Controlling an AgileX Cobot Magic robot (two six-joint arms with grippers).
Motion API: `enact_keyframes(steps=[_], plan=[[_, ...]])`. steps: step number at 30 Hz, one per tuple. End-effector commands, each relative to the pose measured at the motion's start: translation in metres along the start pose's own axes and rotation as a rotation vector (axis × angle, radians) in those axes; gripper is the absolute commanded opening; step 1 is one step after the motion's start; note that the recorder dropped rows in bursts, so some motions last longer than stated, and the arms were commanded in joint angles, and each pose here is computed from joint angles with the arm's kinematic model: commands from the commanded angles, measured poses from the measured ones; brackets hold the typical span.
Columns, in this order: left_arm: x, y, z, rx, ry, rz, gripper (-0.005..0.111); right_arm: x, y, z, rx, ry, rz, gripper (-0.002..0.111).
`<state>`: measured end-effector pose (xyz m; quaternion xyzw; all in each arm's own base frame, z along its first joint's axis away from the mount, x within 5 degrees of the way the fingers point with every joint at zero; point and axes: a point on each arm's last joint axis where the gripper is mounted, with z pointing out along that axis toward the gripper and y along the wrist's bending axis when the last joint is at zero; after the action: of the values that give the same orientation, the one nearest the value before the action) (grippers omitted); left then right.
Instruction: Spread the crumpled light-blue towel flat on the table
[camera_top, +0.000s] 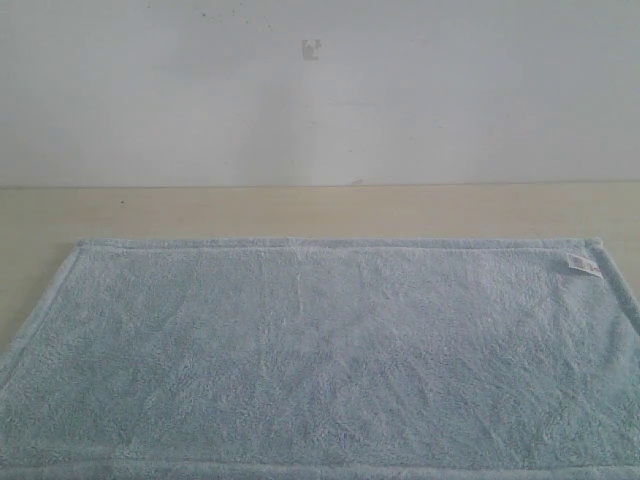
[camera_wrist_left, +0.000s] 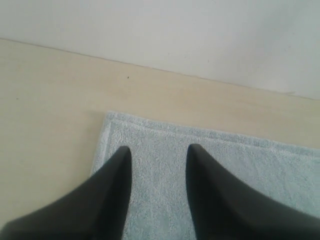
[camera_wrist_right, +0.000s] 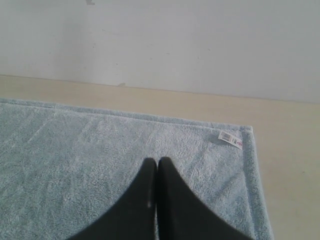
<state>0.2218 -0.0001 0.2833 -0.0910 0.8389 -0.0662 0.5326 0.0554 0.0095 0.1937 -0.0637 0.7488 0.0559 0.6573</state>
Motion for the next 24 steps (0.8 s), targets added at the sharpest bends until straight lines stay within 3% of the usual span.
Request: enact_keyframes(steps=[1, 9, 18, 24], plan=[[-0.016, -0.006, -0.031, 0.036, -0.133, 0.001, 0.035, 0.000, 0.000, 0.000, 0.004, -0.005, -0.016, 0.000], [-0.033, -0.011, -0.104, 0.097, -0.398, 0.006, 0.035, 0.000, 0.000, 0.000, 0.004, -0.005, -0.016, 0.000], [-0.030, -0.011, -0.167, 0.141, -0.622, 0.030, 0.035, 0.000, 0.000, 0.000, 0.004, -0.005, -0.016, 0.000], [-0.007, -0.011, -0.193, 0.173, -0.546, 0.062, 0.035, 0.000, 0.000, 0.000, 0.004, -0.005, -0.016, 0.000]])
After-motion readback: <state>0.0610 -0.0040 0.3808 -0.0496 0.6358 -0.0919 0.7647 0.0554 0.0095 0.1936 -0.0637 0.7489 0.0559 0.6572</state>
